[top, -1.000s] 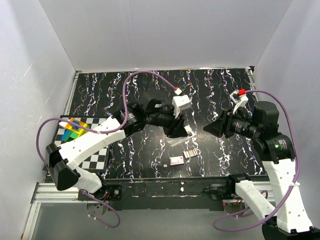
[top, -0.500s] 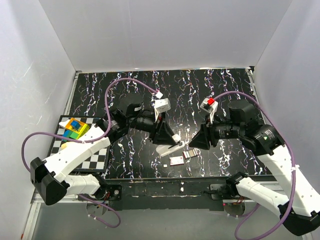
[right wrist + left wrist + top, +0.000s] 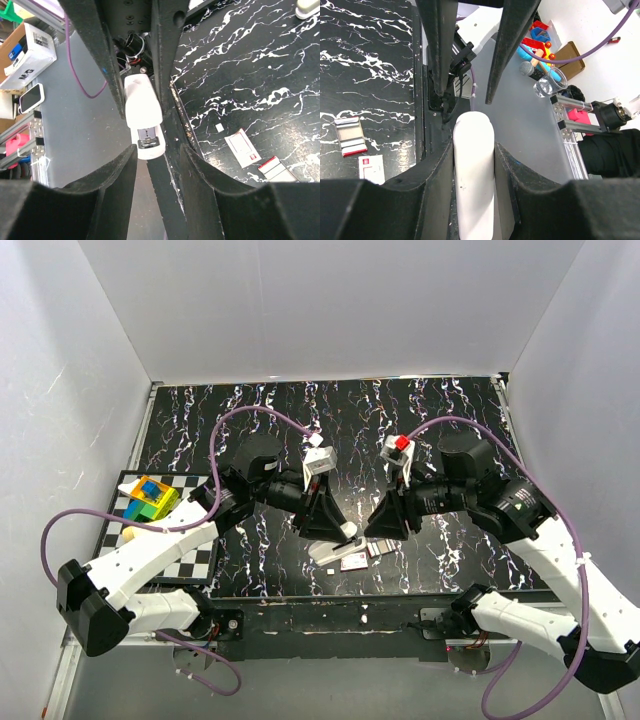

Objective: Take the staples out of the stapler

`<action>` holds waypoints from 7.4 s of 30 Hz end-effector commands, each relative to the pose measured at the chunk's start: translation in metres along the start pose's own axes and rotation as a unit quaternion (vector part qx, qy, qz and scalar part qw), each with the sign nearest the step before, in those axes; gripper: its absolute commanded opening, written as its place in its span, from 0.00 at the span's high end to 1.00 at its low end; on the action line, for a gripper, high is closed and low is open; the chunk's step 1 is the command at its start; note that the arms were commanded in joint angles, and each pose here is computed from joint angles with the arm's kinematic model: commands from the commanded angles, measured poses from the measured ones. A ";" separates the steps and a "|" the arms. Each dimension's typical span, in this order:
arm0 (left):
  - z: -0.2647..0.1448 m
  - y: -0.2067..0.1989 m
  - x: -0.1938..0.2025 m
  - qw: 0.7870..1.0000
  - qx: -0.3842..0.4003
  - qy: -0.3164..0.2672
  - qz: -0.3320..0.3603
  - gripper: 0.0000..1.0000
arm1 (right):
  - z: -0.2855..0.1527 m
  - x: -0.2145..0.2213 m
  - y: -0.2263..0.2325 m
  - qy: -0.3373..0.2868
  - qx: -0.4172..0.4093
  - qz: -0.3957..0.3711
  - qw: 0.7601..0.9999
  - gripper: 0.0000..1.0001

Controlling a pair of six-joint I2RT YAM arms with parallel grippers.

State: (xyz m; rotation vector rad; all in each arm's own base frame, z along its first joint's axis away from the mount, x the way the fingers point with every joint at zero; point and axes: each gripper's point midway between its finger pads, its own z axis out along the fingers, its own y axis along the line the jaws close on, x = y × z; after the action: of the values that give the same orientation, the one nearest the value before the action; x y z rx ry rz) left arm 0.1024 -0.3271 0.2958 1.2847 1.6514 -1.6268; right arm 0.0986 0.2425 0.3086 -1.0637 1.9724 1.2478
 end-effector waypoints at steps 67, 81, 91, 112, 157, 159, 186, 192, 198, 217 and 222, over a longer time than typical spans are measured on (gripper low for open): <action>-0.057 -0.033 -0.096 0.962 -0.123 -0.227 0.087 1.00 | 0.029 0.059 0.038 -0.004 -0.114 -0.005 0.993 0.99; -0.072 -0.032 -0.113 0.945 -0.161 -0.270 0.088 1.00 | 0.037 0.073 0.044 0.010 -0.137 0.003 0.991 0.99; -0.078 -0.028 -0.120 0.936 -0.180 -0.289 0.089 1.00 | 0.043 0.083 0.047 0.018 -0.147 0.008 0.989 0.99; -0.075 -0.015 -0.101 0.940 -0.193 -0.271 0.080 1.00 | 0.027 0.046 0.038 -0.030 -0.058 -0.015 0.998 0.99; -0.122 0.076 -0.081 0.850 -0.426 -0.309 -0.018 1.00 | 0.101 -0.078 -0.087 -0.144 0.145 0.029 0.978 0.99; -0.122 0.079 -0.082 0.848 -0.431 -0.309 -0.018 1.00 | 0.106 -0.080 -0.085 -0.146 0.130 0.026 0.980 0.99; -0.130 0.143 -0.079 0.804 -0.500 -0.320 -0.029 1.00 | 0.153 -0.025 -0.076 -0.109 0.006 0.085 0.990 0.99; -0.128 0.158 -0.061 0.798 -0.514 -0.311 -0.045 1.00 | 0.163 -0.019 -0.079 -0.107 -0.006 0.099 0.989 0.99; -0.130 0.167 -0.048 0.790 -0.528 -0.307 -0.053 1.00 | 0.172 -0.012 -0.084 -0.105 -0.015 0.115 0.988 0.99; -0.130 0.123 -0.072 0.818 -0.479 -0.317 -0.034 1.00 | 0.137 -0.005 -0.102 -0.100 0.078 0.088 0.988 0.99; -0.133 0.097 -0.075 0.831 -0.454 -0.318 -0.033 1.00 | 0.105 0.001 -0.106 -0.101 0.138 0.073 0.983 0.99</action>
State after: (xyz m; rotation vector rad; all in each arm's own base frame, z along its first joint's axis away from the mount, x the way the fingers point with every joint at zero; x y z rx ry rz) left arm 0.2715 -0.2419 0.2876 0.1561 1.7577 -0.7878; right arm 0.1910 0.3394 0.2169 -0.6547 2.0059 1.2207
